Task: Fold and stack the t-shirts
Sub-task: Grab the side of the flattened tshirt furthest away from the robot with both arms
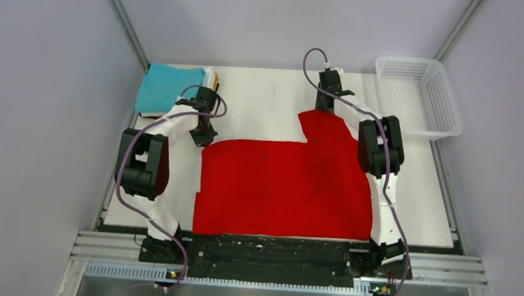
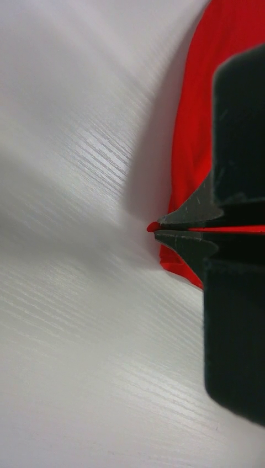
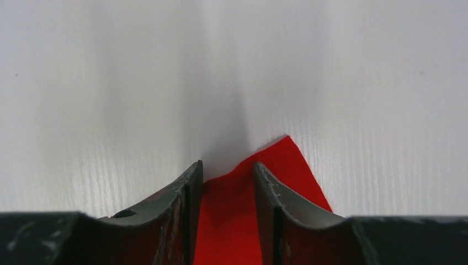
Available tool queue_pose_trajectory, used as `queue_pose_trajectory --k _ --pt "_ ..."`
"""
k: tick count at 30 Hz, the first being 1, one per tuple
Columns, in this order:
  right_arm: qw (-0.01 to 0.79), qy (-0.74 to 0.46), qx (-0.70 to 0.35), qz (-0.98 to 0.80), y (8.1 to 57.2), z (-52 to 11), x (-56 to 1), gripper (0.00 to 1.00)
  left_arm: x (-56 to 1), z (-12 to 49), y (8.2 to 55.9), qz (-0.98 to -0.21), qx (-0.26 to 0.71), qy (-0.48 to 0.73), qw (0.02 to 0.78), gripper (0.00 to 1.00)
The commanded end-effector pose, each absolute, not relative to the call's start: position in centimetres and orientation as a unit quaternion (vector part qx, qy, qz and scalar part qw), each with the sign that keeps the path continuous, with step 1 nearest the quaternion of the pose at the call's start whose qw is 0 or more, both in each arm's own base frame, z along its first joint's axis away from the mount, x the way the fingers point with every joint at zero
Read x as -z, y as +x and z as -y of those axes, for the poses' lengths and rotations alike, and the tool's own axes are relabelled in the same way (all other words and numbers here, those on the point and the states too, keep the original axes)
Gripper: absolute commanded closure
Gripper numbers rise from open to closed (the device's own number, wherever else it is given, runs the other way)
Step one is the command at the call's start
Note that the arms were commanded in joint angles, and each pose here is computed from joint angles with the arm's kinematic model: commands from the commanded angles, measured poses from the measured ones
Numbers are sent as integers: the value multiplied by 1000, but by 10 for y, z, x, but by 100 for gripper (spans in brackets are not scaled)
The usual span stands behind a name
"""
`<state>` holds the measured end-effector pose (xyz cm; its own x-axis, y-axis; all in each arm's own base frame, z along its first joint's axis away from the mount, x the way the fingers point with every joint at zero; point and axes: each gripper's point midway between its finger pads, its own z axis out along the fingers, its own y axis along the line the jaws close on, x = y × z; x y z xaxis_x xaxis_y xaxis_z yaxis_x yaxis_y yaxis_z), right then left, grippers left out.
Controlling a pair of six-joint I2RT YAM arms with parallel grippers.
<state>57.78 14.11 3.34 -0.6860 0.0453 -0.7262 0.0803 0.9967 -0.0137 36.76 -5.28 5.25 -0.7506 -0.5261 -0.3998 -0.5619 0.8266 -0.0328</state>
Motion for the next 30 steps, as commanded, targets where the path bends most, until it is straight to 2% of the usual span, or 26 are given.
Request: queue_pose_trajectory --k 1,4,8,11,16,30 --pt "366 42 22 -929 559 -132 -22 71 -65 53 366 -935 -43 -283 209 100" --pt "389 53 5 -920 560 -136 -33 87 -70 51 367 -933 -45 -284 215 100" --pt "434 68 -7 -898 567 -135 -72 100 -79 56 371 -931 -28 -286 224 100" --pt "464 74 -14 -883 564 -132 -102 100 -84 58 371 -930 -21 -285 230 100" --pt "483 75 -31 -872 533 -126 -134 100 -90 61 367 -931 -7 -280 235 100" --pt "484 81 -40 -870 373 -96 -186 100 -100 76 328 -927 27 -270 260 100"
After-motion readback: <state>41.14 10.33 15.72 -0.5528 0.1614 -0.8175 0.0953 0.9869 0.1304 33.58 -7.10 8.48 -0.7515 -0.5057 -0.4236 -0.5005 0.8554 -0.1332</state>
